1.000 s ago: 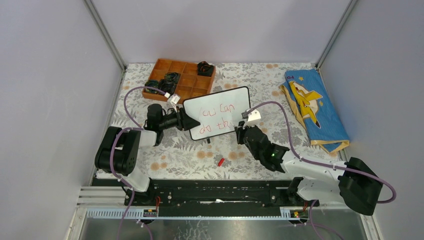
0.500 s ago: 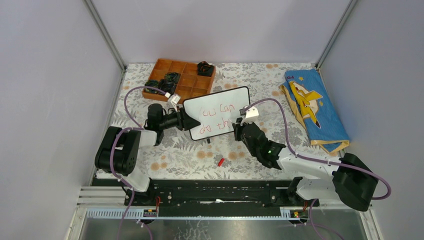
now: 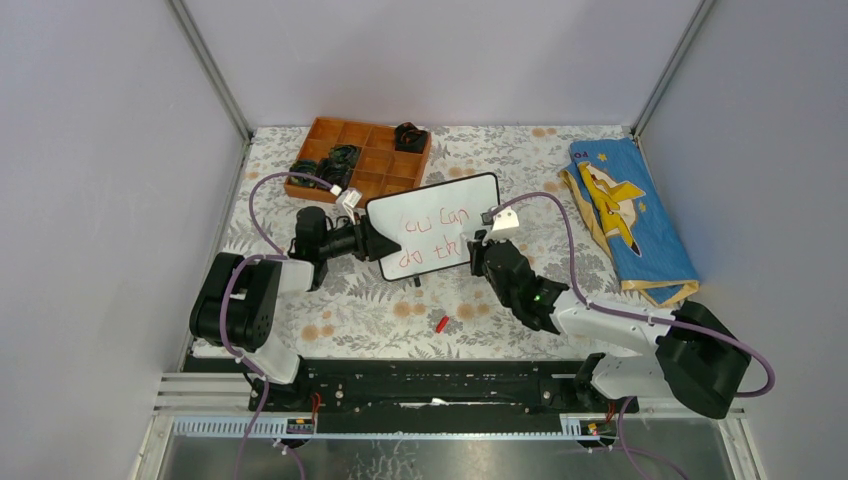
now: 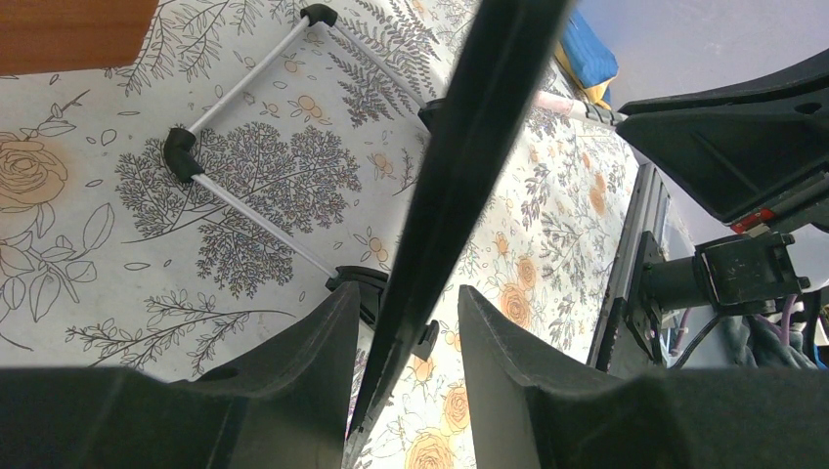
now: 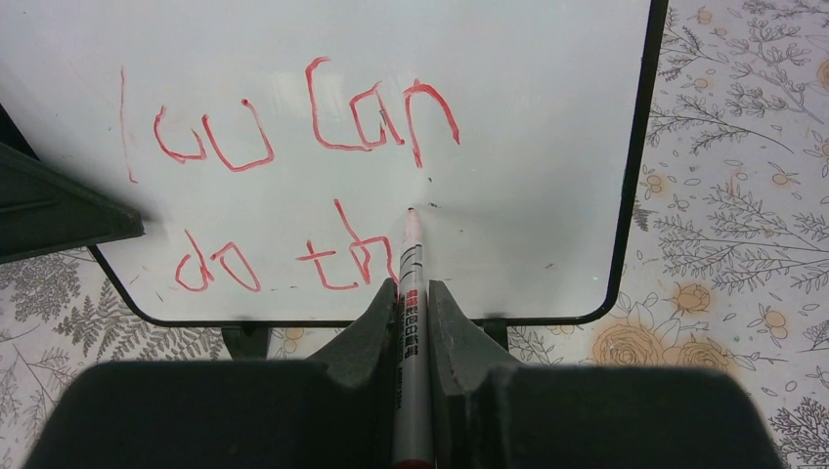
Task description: Write a sentence on the whiteboard
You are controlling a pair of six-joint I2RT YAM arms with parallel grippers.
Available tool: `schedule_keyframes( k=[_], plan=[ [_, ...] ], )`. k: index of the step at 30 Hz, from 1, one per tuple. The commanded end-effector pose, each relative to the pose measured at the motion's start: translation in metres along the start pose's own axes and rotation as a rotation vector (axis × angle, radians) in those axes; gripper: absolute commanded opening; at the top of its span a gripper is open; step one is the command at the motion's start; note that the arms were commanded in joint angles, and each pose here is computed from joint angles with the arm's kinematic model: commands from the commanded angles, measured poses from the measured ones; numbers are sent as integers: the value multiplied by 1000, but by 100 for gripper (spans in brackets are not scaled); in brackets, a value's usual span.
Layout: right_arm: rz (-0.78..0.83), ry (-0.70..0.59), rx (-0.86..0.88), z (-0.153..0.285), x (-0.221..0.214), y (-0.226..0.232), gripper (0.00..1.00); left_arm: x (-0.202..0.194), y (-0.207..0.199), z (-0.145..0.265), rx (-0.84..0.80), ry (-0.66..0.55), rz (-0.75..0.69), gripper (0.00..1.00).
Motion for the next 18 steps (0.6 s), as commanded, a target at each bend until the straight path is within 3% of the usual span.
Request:
schedule_keyframes(
  k=[1,18],
  plan=[
    [-55,-84,-17,-6,31,-1,0,15,-11,-2,-21,-29,-74,49],
    [-49,-39,-22,-8,18,-3,0,15,-11,-2,-23,-28,-73,49]
  ],
)
Point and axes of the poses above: each gripper's point midway between its finger pads, its own z axis back along the fingers, its own y axis along the line the jaws close on, x = y × z, the point moved 1 cm from there along z, back along the fingers, and after that the axes turned 13 degrees about z, right-handed, at the moved point
